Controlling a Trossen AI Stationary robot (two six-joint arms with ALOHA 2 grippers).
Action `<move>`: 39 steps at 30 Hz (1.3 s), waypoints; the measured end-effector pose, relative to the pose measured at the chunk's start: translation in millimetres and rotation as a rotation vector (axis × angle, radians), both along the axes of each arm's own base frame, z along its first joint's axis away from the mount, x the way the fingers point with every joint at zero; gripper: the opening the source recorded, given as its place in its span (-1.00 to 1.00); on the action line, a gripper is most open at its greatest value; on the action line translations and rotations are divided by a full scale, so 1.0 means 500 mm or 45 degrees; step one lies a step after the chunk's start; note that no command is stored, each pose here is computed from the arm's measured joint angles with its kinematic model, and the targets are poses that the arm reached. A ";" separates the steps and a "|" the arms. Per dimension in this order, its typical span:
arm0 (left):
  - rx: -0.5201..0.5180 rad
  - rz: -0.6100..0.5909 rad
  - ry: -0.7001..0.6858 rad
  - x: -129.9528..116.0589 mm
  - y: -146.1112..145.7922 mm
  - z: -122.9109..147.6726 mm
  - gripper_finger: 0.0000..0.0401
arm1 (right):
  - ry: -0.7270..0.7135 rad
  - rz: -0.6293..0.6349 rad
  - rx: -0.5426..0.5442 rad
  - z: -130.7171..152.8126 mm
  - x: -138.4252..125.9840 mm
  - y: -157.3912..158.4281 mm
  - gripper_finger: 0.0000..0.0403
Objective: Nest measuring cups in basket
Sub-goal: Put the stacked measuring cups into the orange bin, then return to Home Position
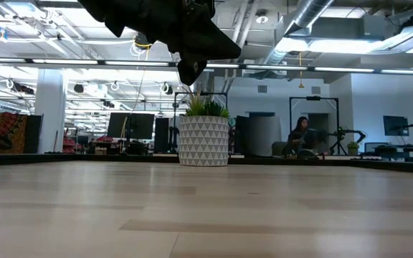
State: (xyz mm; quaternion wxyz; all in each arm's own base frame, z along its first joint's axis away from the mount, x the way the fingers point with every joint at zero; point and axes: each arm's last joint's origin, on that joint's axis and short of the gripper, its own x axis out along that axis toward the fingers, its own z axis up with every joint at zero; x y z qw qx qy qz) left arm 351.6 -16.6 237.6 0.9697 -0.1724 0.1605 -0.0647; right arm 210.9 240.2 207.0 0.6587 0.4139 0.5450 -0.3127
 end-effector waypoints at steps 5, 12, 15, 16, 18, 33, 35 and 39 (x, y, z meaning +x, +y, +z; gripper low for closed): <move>-0.002 -0.001 0.000 0.000 0.000 0.000 -1.00 | -0.008 0.015 -0.010 0.000 0.024 -0.020 -0.95; -0.029 -0.035 0.004 -0.001 -0.003 0.000 -1.00 | -0.023 0.011 0.014 0.004 0.024 -0.018 -0.95; -0.037 -0.053 -0.002 -0.001 0.001 0.003 -1.00 | -0.073 -0.012 0.048 0.025 0.017 -0.014 -0.94; -0.042 -0.059 -0.012 -0.003 0.005 0.008 -1.00 | -0.100 -0.022 0.041 0.034 0.014 -0.013 -0.94; -0.053 -0.060 -0.072 -0.006 0.017 0.025 -1.00 | -0.185 -0.049 0.010 0.057 0.007 -0.014 -0.92; 0.141 0.085 -0.346 -0.116 0.113 0.178 -1.00 | -0.975 0.040 -0.423 0.167 0.175 -0.145 -0.95; 0.186 0.118 -0.357 -0.144 0.121 0.199 -1.00 | -1.158 0.083 -0.467 0.198 0.214 -0.171 -0.96; 0.246 0.149 -0.376 -0.205 0.120 0.219 -1.00 | -1.456 0.215 -0.577 0.249 0.267 -0.226 -0.98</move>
